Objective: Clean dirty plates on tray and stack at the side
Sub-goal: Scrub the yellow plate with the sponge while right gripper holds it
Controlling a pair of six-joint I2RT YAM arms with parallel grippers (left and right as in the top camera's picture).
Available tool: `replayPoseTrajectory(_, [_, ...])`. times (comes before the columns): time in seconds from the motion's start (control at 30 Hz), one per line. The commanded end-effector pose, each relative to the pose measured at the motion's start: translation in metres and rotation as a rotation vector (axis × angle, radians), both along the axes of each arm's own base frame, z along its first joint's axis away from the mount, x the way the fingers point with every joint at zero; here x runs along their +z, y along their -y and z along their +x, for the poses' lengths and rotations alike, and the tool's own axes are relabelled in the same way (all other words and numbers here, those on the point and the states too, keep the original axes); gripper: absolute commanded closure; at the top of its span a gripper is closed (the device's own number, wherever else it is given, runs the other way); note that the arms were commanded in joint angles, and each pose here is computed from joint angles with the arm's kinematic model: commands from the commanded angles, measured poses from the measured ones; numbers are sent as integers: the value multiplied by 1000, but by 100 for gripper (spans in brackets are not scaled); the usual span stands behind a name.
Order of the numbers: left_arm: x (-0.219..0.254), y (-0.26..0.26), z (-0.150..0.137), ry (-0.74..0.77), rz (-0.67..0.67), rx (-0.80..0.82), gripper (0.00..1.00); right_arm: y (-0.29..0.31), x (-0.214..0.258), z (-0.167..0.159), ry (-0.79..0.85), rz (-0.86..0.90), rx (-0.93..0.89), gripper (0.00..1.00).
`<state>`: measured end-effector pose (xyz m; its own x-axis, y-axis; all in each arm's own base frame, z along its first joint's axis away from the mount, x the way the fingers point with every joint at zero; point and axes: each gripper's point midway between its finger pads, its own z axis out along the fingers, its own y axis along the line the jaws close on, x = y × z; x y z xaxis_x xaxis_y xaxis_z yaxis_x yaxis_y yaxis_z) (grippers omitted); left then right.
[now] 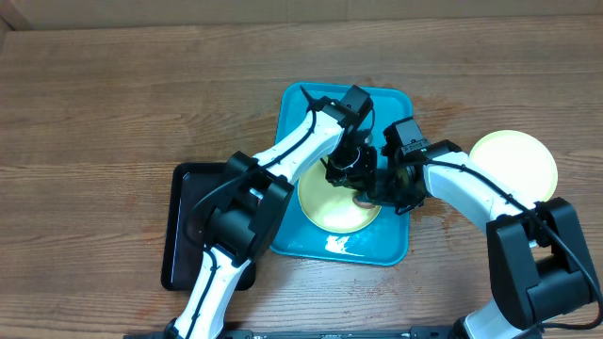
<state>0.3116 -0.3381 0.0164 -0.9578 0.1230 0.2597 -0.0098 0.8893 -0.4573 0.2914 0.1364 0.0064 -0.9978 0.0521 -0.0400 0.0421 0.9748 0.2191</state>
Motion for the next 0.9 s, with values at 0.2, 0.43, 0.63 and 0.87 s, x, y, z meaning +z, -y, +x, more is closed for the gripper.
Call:
replayPoseTrajectory(0.2, [-26,-78,-25,-58,455,37,96,4,-6,-1,3,-39,18,96])
replayPoseTrajectory(0.43, [-13,-165,11,205,942,54,96,4,-6,-1,5,-38,18,96])
replayPoseTrajectory(0.63, [3,-194,30,307,1084,34,96,3,-6,-1,6,-38,18,96])
replayPoseTrajectory(0.87, [36,-174,21,207,943,144,95,4,-6,-1,6,-38,18,96])
